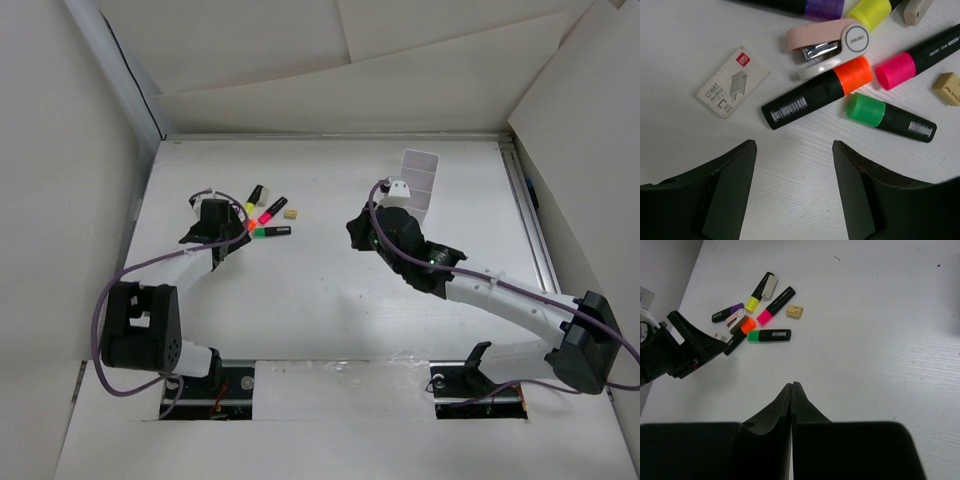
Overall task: Sort the stationery into containers
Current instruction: Pick up the pen from the center of the board.
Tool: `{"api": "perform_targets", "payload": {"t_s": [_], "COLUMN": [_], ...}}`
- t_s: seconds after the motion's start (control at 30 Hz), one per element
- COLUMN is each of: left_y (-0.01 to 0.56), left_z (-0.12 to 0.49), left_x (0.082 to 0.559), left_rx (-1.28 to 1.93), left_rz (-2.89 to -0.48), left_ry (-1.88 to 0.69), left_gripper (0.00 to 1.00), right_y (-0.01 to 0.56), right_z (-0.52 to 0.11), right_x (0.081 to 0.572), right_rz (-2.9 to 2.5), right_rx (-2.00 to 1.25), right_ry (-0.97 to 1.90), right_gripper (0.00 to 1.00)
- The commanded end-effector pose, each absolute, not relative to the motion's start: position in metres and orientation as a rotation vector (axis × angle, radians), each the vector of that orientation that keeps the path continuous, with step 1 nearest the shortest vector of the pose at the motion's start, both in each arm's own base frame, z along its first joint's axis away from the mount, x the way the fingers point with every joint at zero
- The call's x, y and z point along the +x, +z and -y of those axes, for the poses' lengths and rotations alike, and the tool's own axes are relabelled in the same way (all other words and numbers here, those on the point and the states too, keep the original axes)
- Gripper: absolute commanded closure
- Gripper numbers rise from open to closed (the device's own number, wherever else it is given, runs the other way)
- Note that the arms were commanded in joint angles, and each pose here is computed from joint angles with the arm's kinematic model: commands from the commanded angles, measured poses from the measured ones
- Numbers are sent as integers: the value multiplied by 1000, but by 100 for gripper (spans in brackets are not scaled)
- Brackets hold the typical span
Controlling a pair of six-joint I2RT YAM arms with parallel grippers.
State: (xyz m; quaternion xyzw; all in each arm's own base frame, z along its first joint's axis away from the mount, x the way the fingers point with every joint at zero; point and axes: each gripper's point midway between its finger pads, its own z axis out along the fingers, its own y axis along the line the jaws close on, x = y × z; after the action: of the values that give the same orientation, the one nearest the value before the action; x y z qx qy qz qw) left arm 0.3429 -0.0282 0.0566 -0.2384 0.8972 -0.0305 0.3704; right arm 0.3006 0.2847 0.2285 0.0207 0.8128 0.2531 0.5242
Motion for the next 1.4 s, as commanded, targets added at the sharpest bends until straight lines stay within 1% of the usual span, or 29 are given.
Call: {"api": "perform_targets", "payload": {"t_s": [0.0,0.2,0.5,0.63,0.77,0.87,0.93,1.0,1.13,1.17,1.2,1.23,1.27,1.3,1.37], "left_y": [80,62,60,52,39,30,27,27,29,25,23,25,25,24,27], "left_z": [22,21,25,35,48,47,45,45,48,47,48,47,45,45,49], "left_x": [367,376,390,388,379,373,370,370,366,360,359,357,358,355,356], "left_rx": [-578,-558,-482,-441,-383,-396,-411,-411,-428,-428,-439,-439,-444,-456,-442], "left_rz": [-2249,-2316,-2366,-2400,-2440,-2469,-2472,-2472,-2476,-2479,-2477,-2474,-2468,-2476,-2470], "left_ry": [-36,14,26,1,86,97,110,110,75,76,72,71,87,88,79], "left_gripper": [40,40,40,42,42,46,46,53,59,62,62,61,57,47,37], "right_y": [250,250,254,253,257,261,256,256,260,260,260,260,260,260,255], "right_z": [-287,-287,-286,-284,-283,-282,-281,-281,-280,-280,-280,-280,-280,-280,-283], "right_x": [301,301,301,299,298,297,297,297,296,296,296,296,296,296,296], "right_rz": [-1888,-1888,-1880,-1880,-1871,-1863,-1870,-1871,-1863,-1863,-1863,-1863,-1863,-1863,-1876], "right_rx": [72,72,74,74,77,80,77,77,80,80,80,80,80,80,70], "right_ry": [675,675,681,681,689,695,689,689,695,695,695,695,695,695,694], "right_gripper": [96,96,96,96,96,96,95,94,92,92,91,90,90,90,89]}}
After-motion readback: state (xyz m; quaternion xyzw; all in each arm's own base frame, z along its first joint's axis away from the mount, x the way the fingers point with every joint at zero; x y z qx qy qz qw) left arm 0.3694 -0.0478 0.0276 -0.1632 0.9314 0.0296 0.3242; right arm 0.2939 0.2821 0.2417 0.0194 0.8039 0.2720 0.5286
